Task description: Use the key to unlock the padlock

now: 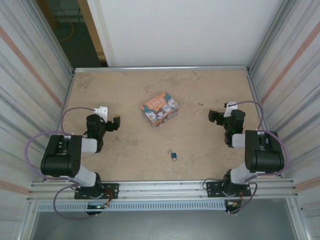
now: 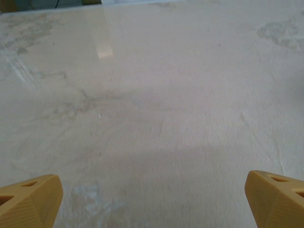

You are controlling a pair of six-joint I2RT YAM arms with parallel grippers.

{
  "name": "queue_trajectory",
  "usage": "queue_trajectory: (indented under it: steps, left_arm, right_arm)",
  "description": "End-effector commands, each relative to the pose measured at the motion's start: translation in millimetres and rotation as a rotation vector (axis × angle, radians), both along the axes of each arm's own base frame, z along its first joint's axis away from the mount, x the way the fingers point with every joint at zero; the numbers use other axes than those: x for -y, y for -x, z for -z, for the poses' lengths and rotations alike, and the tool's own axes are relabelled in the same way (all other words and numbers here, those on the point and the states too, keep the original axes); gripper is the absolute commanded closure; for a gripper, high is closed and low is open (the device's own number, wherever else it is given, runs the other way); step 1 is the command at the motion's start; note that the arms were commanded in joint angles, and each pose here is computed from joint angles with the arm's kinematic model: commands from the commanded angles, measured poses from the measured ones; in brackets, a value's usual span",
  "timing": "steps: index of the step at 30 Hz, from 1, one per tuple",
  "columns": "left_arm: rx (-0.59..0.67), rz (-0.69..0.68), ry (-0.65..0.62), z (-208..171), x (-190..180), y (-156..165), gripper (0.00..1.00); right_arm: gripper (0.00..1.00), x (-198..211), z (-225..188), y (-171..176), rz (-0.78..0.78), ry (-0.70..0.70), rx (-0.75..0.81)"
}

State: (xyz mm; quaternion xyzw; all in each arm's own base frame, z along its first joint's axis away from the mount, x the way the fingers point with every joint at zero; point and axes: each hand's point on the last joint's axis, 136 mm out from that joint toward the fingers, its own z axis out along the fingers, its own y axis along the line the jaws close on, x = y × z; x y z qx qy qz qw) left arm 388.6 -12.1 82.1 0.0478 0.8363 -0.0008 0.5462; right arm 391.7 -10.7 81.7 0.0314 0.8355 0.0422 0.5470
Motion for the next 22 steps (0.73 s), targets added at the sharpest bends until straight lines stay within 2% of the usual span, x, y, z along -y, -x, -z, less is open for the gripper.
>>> queue_trajectory:
  steps: [1,22]
  left_arm:
    - [0.019,0.013,0.033,-9.6,-0.3,-6.6,0.01]
    - [0.019,0.005,0.012,-9.4,0.6,-7.1,0.01]
  right_arm:
    - [0.01,1.1,0.3,-2.3,0.012,-0.003,-0.004]
    - [0.01,0.9,0.5,-2.7,0.017,0.004,-0.006]
